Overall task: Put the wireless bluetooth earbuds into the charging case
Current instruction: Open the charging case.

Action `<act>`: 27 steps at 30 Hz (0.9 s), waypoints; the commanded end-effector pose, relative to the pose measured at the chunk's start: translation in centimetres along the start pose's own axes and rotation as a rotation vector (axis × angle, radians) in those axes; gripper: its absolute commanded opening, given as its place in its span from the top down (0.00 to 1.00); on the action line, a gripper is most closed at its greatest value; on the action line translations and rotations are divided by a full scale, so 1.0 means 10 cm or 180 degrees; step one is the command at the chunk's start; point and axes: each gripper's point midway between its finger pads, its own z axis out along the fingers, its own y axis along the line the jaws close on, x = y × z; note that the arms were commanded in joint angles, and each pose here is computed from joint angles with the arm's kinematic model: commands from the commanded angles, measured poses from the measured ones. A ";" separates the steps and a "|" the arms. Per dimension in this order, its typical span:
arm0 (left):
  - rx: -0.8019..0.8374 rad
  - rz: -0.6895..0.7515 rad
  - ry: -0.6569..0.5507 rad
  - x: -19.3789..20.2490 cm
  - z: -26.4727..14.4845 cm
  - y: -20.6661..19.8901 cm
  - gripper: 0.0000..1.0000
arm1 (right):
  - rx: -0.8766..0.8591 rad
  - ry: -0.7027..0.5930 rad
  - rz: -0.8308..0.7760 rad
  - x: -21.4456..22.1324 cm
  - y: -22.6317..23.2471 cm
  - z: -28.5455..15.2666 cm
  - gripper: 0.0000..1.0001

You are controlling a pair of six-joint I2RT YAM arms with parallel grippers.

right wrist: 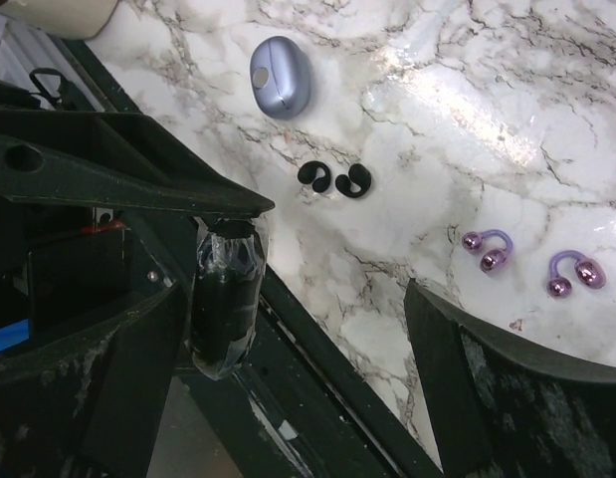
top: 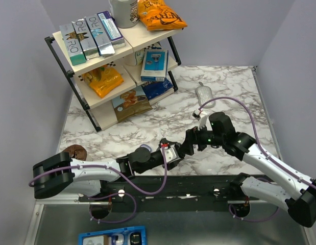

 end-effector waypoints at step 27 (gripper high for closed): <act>-0.0220 0.0034 -0.0160 -0.11 -0.10 0.04 1.00 | 0.0387 -0.0201 0.0082 -0.09 -0.14 -0.12 0.02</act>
